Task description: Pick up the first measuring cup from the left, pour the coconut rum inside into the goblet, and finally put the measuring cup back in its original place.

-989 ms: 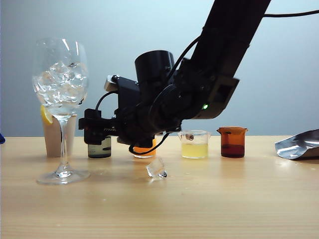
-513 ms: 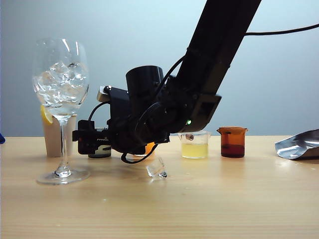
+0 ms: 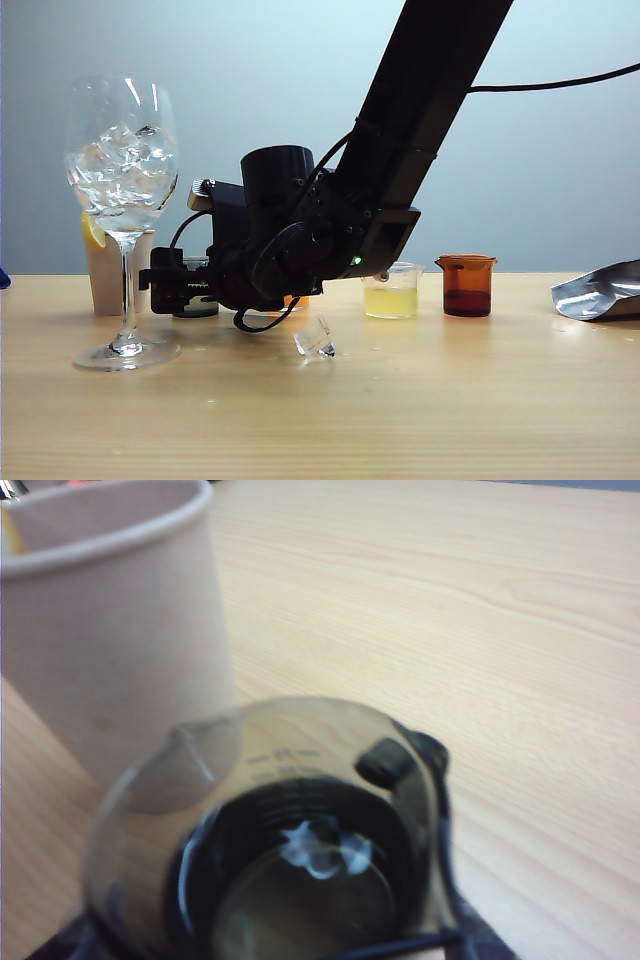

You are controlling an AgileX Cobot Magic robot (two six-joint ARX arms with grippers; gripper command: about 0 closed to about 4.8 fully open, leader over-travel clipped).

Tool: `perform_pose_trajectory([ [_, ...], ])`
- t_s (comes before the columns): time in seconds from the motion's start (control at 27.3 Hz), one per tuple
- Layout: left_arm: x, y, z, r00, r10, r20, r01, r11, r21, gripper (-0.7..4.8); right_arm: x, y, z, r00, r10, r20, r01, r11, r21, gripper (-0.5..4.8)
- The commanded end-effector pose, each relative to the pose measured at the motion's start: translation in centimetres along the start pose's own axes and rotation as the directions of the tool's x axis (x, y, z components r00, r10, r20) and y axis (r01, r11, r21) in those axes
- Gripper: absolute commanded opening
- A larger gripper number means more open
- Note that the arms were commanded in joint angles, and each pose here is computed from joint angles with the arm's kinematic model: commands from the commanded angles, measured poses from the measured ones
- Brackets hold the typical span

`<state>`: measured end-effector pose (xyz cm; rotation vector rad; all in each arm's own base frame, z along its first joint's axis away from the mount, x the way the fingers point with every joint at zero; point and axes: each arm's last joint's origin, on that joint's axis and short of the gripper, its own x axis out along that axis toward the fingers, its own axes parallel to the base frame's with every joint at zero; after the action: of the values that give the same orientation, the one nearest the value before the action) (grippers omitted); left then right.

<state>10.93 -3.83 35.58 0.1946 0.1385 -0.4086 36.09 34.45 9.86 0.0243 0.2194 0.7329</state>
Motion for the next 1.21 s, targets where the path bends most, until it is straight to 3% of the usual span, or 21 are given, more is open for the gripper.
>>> perform_pose_trajectory([
  [0.04,-0.1,0.0,0.2,1.000,0.003,0.015,-0.003,1.000,0.009,-0.06,0.0,0.0,-0.2,1.000,-0.011,0.005,0.011,1.000,-0.002,3.99],
  [0.26,-0.1,0.0,0.2,1.000,0.003,0.015,-0.003,1.000,0.009,-0.06,0.1,0.1,0.0,1.000,-0.010,0.022,0.010,1.000,0.001,3.59],
  [0.81,-0.2,0.0,0.2,1.000,0.002,0.008,-0.002,1.000,0.008,-0.06,0.5,0.2,1.2,0.998,-0.023,0.063,0.022,0.999,0.029,3.55],
  [1.21,-0.6,0.0,0.1,1.000,0.016,0.005,-0.016,1.000,0.008,-0.06,1.0,0.3,0.2,1.000,-0.023,0.015,0.023,0.999,0.026,3.55],
])
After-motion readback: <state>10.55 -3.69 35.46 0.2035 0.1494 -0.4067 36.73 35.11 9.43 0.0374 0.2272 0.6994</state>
